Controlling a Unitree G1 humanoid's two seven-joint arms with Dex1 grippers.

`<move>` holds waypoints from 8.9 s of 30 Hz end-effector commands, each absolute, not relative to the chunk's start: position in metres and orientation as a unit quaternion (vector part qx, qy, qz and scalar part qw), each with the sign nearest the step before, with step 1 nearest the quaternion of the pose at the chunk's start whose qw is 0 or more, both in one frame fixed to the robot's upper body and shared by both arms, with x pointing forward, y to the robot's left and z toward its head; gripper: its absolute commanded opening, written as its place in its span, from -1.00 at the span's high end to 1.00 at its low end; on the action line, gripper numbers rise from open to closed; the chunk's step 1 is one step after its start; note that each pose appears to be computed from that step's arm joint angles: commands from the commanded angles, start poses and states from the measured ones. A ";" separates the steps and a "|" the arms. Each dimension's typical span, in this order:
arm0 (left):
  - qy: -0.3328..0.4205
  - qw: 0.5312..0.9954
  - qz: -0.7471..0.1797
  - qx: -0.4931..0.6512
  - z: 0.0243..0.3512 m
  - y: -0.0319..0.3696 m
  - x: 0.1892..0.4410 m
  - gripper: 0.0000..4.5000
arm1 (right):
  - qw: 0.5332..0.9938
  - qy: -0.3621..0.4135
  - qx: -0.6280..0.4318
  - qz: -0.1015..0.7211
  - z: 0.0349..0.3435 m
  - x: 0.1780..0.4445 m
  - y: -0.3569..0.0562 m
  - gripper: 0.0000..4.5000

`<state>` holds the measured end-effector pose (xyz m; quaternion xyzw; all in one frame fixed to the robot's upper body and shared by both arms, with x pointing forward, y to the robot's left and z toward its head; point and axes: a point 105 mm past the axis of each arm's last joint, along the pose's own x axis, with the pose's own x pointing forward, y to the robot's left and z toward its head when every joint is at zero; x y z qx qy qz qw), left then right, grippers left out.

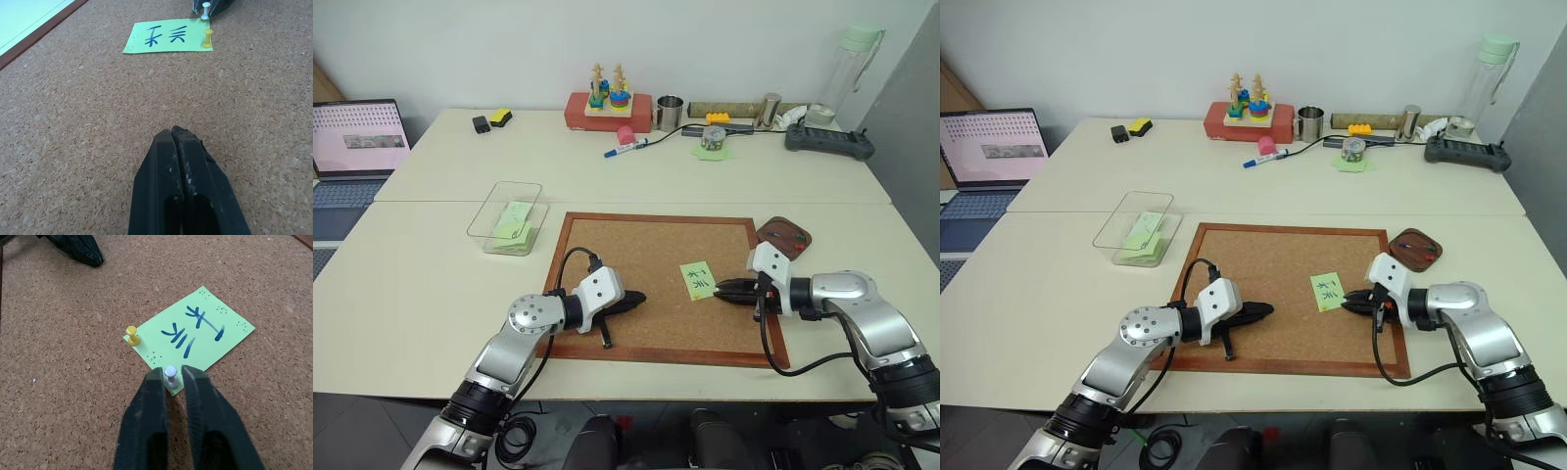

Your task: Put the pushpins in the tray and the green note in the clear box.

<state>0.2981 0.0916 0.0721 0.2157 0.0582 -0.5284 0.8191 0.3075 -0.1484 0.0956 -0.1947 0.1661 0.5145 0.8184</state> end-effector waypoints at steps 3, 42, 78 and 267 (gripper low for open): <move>0.104 0.814 -0.527 0.221 0.053 0.100 0.294 1.00 | 0.817 0.138 -0.203 0.521 0.113 0.310 -0.144 0.99; 0.097 0.813 -0.531 0.217 0.053 0.096 0.293 1.00 | 0.970 0.108 -0.126 0.180 0.142 0.386 -0.262 0.29; 0.101 0.812 -0.529 0.224 0.055 0.106 0.292 1.00 | 0.818 0.085 -0.183 0.539 0.095 0.305 -0.115 -0.25; -0.016 0.994 0.035 0.103 0.198 0.298 0.394 0.19 | 0.784 -0.049 -0.187 0.590 0.244 0.289 -0.104 -0.19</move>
